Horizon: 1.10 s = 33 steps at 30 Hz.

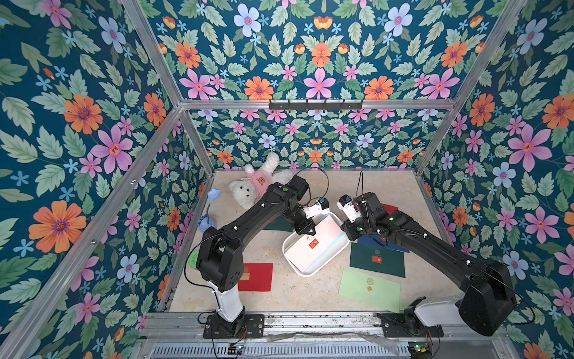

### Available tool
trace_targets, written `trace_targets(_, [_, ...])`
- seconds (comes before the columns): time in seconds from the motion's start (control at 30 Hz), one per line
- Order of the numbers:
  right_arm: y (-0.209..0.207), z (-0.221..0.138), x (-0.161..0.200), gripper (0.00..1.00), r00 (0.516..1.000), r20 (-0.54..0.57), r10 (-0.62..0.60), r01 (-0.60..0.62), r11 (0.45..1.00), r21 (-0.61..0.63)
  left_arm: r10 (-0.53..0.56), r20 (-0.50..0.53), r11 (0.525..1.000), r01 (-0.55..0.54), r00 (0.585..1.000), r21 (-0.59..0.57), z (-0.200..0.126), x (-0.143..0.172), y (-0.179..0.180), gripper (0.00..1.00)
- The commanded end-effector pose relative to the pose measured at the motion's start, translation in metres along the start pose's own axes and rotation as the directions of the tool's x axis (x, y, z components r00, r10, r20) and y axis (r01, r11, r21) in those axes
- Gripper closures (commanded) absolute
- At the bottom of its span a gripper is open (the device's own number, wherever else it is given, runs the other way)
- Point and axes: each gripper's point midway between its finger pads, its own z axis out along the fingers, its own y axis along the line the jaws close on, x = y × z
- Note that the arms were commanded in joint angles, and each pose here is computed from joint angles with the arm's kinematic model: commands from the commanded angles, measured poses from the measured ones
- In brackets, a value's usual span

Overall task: Put the sealed envelopes into the storage box
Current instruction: Place the envelope in the storage box.

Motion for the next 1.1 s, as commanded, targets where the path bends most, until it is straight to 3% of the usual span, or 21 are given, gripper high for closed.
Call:
trace_targets(0.0, [0.007,-0.005,-0.006,1.0,1.0,0.026,-0.005,0.006,0.999,-0.032,0.015,-0.02,1.0,-0.014,1.0,0.028,0.003,0.003,-0.007,1.0])
trace_targets(0.23, [0.013,-0.008,-0.007,1.0,0.999,0.046,-0.004,0.007,0.998,-0.063,0.025,-0.036,0.999,-0.024,0.999,0.033,0.004,0.003,-0.009,0.99])
trace_targets(0.4, [0.014,-0.005,-0.004,1.0,0.999,0.04,0.005,-0.003,0.998,-0.068,0.014,-0.045,0.999,-0.016,0.999,-0.041,0.0,0.001,0.002,0.83])
trace_targets(0.53, [0.014,-0.002,0.0,1.0,0.999,0.031,0.013,-0.011,0.997,-0.072,0.012,0.002,0.99,-0.012,1.0,-0.138,-0.012,-0.012,0.015,0.69])
trace_targets(0.63, [0.012,0.0,0.003,1.0,0.999,0.032,0.025,-0.023,0.998,-0.061,0.005,0.041,0.978,0.004,0.999,-0.21,-0.024,-0.022,0.025,0.64])
trace_targets(0.9, [-0.008,0.016,0.002,1.0,0.989,0.024,0.146,-0.146,0.989,-0.008,-0.102,0.197,0.929,0.164,0.975,-0.332,-0.063,-0.03,0.056,0.58])
trace_targets(1.07, [-0.038,0.025,-0.008,1.0,0.961,0.056,0.272,-0.275,0.959,0.062,-0.202,0.349,0.832,0.348,0.915,-0.431,-0.091,-0.019,0.087,0.51])
